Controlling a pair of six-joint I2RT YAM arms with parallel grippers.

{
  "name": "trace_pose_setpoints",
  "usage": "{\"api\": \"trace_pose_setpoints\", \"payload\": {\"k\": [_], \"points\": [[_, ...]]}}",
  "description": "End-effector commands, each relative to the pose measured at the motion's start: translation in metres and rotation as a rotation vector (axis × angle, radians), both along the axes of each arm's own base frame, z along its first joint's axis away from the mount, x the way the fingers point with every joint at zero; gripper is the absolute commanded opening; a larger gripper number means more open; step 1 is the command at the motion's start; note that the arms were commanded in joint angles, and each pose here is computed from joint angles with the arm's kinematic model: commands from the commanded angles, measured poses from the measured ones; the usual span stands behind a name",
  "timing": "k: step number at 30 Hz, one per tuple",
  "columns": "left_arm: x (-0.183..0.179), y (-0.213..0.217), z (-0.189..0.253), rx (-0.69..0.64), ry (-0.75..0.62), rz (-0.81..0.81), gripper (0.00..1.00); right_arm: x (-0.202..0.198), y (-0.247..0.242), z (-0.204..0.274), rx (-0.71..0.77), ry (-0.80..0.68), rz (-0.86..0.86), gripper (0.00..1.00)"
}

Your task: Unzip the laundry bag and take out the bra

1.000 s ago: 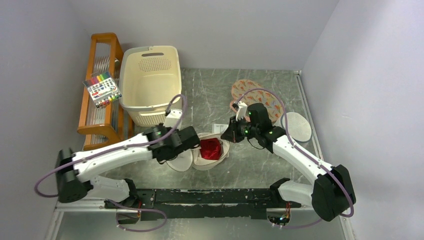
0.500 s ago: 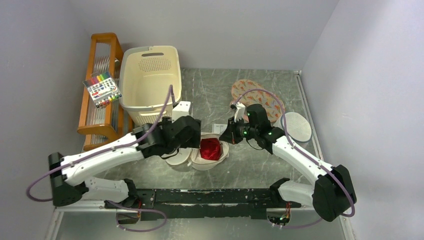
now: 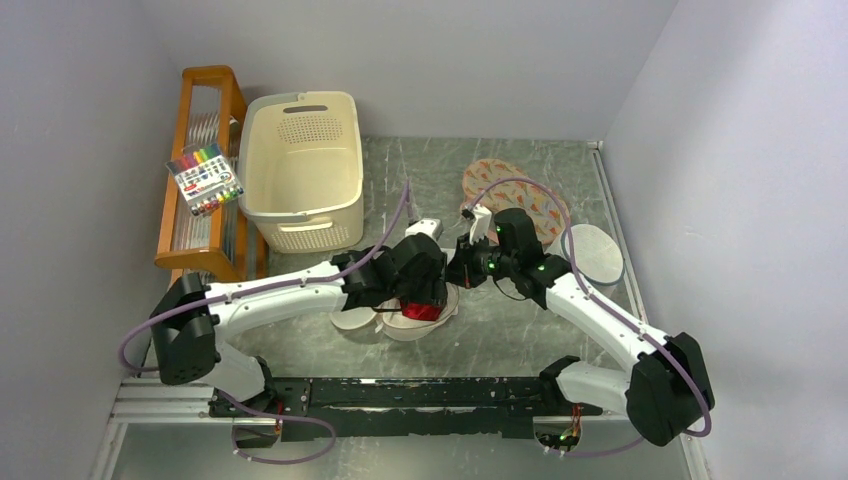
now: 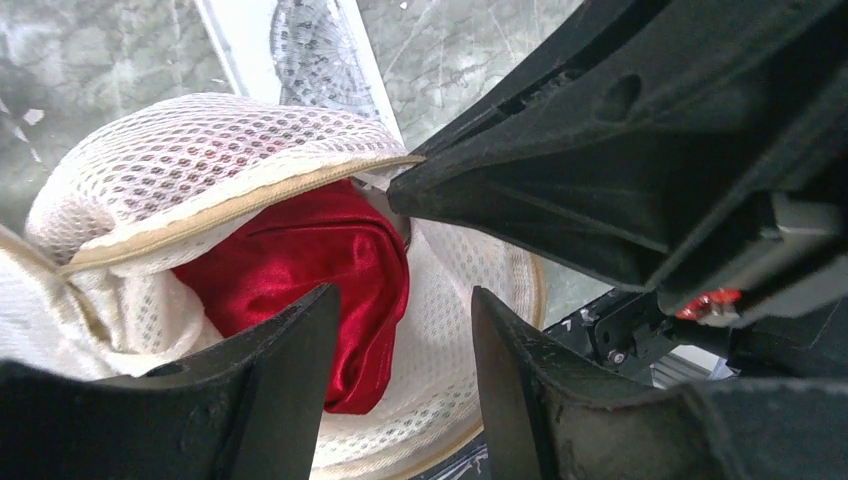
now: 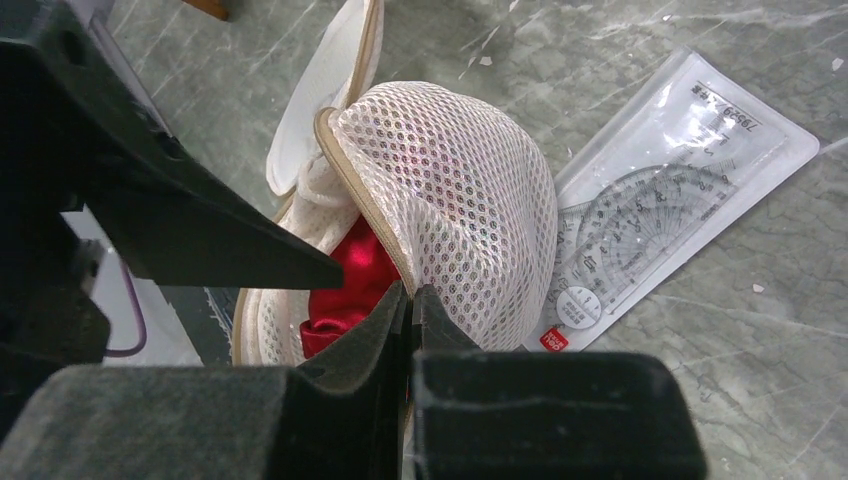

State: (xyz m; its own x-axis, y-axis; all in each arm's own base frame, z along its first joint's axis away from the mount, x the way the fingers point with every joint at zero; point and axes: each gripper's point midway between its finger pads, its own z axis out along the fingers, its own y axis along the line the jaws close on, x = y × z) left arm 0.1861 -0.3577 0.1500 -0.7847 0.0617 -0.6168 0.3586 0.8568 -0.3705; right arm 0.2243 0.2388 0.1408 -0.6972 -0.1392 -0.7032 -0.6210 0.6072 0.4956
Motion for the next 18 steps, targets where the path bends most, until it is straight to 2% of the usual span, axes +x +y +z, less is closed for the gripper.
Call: {"api": "trace_pose_setpoints", "payload": {"k": [1,4,12,14,18], "points": [[0.0,-0.018,0.0,-0.068,0.026,-0.013,0.61,0.0,-0.002,0.009,0.001,-0.042,0.0,0.0],[-0.003,-0.018,-0.016,-0.045,0.051,-0.019,0.56,-0.001,-0.002,0.009,0.004,-0.043,0.001,0.0],[0.002,-0.011,-0.038,0.039,0.04,-0.01,0.5,-0.002,0.0,0.009,0.012,-0.034,0.011,0.0],[0.003,-0.01,-0.039,0.049,0.035,-0.013,0.46,-0.002,0.0,0.008,0.009,-0.033,0.01,0.0],[0.003,-0.007,-0.028,0.042,0.011,-0.032,0.29,-0.002,-0.002,0.007,0.005,-0.036,0.004,0.0]]}}
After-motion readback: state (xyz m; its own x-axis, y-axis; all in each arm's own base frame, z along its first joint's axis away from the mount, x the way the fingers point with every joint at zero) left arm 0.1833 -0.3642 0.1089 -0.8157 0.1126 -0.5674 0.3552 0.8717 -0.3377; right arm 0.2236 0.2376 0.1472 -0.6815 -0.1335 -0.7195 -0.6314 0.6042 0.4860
